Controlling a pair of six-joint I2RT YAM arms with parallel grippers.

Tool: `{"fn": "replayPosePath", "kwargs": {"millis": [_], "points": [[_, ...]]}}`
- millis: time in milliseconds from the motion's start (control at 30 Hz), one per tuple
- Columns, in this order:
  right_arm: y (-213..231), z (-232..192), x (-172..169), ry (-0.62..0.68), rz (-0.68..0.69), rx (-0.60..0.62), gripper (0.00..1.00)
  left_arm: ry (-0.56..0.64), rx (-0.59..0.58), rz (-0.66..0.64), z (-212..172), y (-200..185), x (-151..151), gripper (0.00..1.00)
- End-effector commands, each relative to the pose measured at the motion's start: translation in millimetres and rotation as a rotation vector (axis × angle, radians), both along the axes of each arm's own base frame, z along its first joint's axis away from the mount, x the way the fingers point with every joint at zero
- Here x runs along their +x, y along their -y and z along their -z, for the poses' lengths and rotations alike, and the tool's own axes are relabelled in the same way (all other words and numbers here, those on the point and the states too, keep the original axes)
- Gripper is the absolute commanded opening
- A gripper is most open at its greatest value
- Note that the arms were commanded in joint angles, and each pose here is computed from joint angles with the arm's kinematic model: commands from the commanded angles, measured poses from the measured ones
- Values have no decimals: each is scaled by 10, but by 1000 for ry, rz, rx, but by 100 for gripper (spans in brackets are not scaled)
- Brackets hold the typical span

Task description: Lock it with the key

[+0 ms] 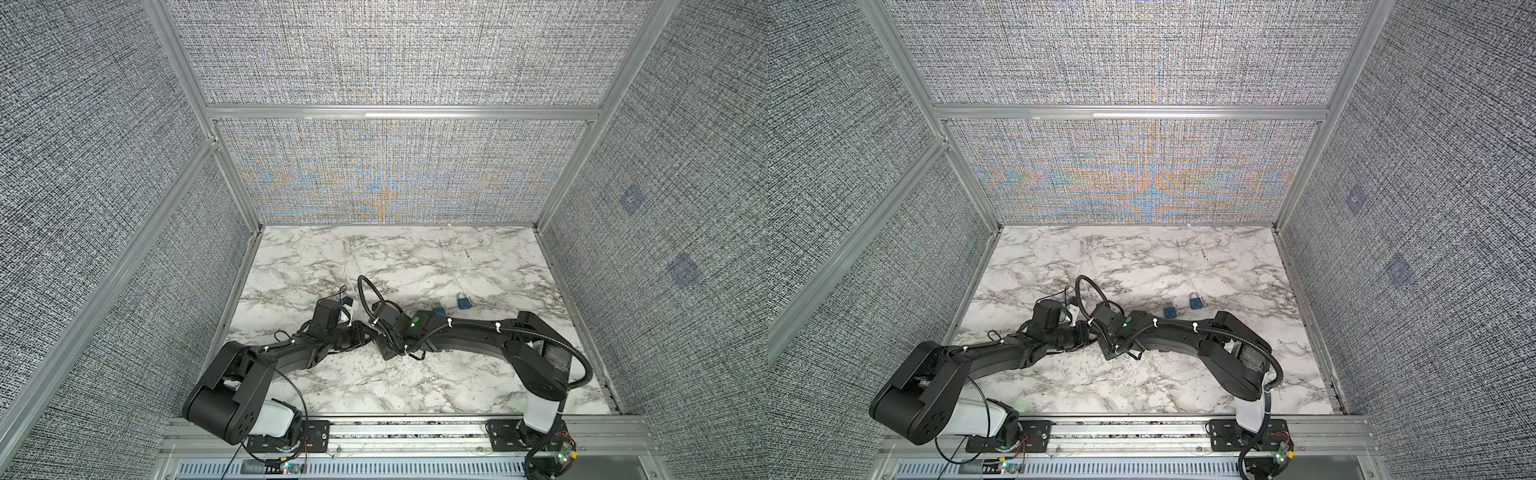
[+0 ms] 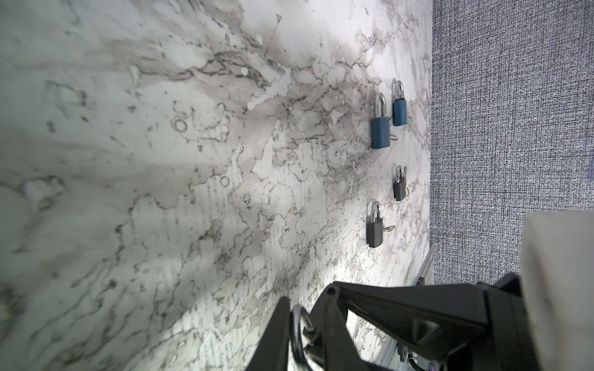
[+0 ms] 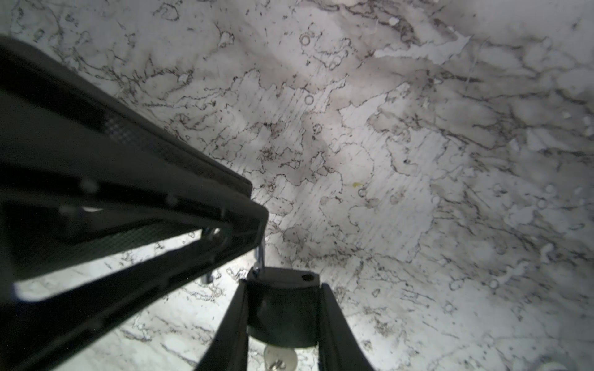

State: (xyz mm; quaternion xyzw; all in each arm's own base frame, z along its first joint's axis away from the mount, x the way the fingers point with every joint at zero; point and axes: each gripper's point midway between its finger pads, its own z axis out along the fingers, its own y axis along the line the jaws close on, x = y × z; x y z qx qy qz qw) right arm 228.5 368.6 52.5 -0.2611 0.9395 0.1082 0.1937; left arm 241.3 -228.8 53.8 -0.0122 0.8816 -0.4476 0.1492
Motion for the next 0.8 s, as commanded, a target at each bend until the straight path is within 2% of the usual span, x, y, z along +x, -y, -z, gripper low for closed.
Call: {"fn": "replayPosePath", "kwargs": {"millis": [0, 433, 533, 600, 767], "points": [[-48, -57, 25, 9, 1, 22, 22, 15, -16, 15, -43, 32, 12, 21], [-41, -119, 42, 19, 3, 30, 22, 4, -15, 9, -18, 30, 10, 13], [-47, -132, 49, 21, 2, 32, 22, 1, -17, 10, -14, 31, 6, 8], [-56, -141, 49, 21, 0, 35, 22, -1, -17, 9, -10, 27, 4, 1], [-60, -179, 83, 25, 12, 57, 24, 0, -34, 1, -45, 34, 0, 0]]}}
